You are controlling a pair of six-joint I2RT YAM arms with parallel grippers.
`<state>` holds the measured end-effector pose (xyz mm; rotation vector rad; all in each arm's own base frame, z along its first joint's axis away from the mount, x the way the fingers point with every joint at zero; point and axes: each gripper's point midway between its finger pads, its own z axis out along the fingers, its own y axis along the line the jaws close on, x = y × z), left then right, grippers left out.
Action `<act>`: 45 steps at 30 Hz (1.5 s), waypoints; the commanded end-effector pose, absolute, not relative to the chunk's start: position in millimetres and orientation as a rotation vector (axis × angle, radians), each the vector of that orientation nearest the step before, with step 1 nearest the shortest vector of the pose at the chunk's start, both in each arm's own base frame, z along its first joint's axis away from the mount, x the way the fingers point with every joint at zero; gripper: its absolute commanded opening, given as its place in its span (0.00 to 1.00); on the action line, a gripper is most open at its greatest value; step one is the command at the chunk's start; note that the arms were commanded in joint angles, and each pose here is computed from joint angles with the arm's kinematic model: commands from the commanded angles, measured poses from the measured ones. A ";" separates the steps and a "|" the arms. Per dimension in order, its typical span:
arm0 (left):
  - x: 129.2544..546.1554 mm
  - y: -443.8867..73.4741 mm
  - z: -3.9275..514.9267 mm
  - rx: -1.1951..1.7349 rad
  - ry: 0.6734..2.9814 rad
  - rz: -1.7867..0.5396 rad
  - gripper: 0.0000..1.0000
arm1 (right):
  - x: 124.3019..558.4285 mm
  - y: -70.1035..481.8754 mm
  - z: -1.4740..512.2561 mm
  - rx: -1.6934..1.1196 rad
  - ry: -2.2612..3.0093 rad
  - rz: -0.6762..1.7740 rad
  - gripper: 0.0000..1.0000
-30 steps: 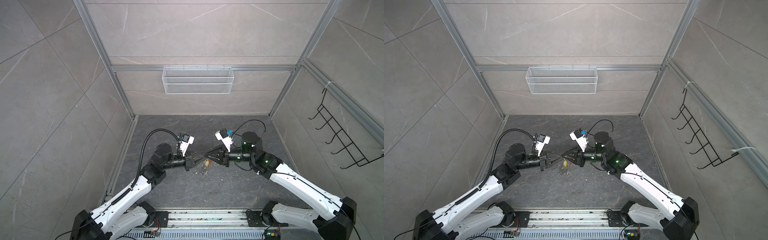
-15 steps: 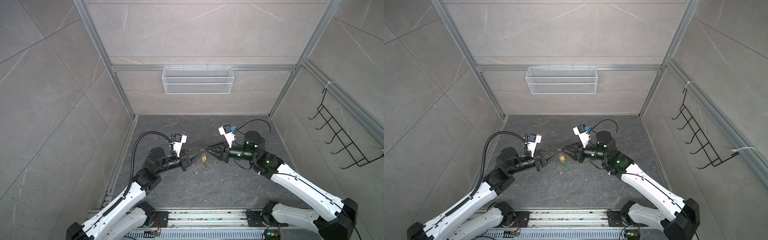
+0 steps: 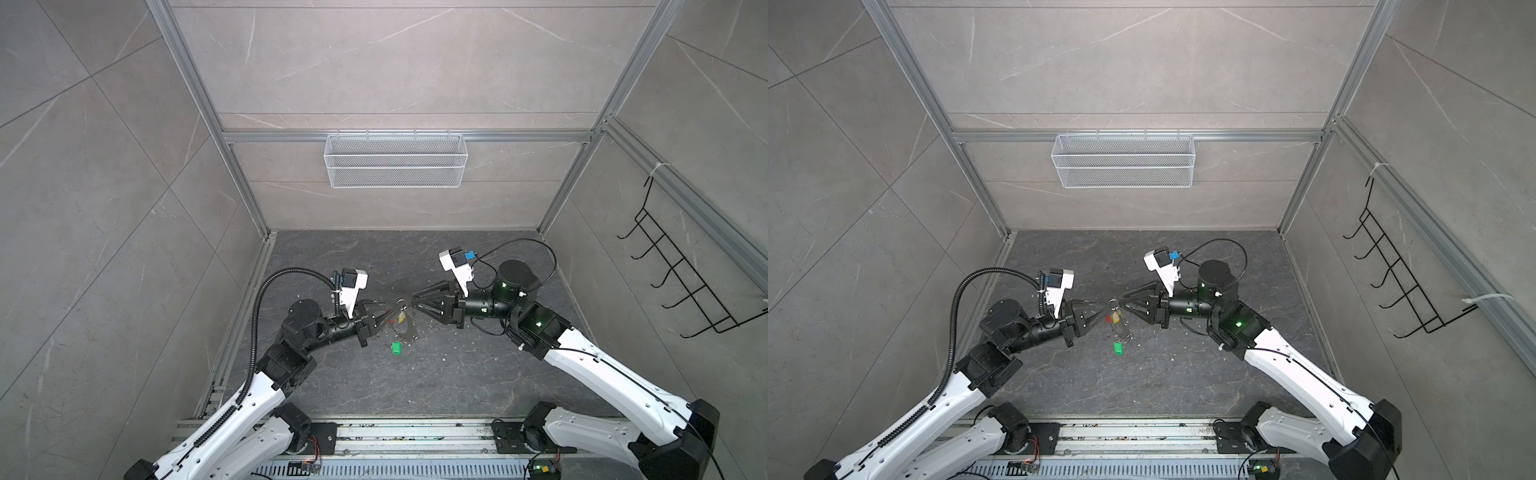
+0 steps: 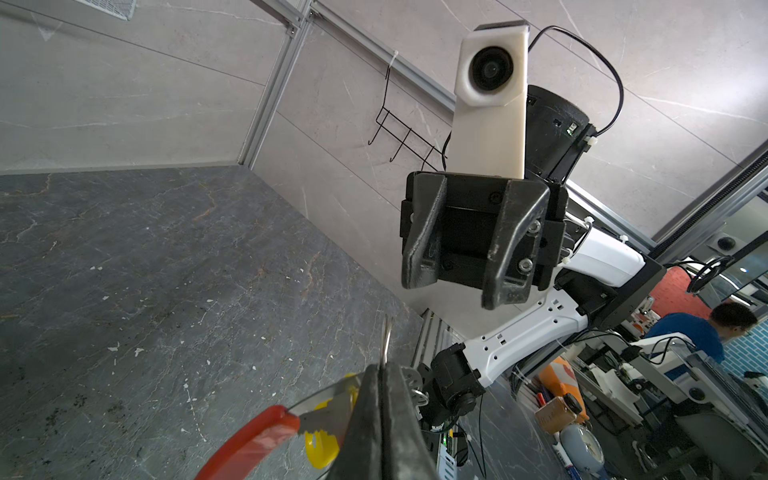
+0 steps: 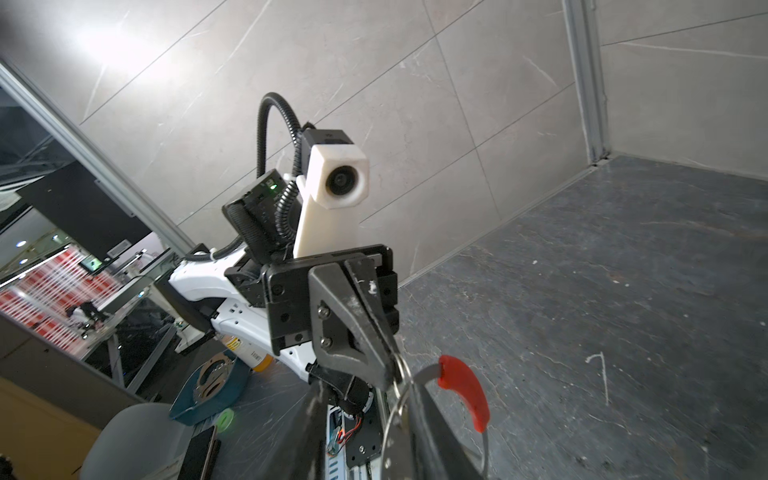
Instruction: Remove the keys from the keyring
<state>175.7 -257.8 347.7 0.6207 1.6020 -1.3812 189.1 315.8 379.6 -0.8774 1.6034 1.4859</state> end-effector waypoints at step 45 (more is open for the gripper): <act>153.6 -249.6 406.9 0.697 1.341 -1.394 0.00 | 183.8 328.1 394.2 -0.888 1.545 1.655 0.29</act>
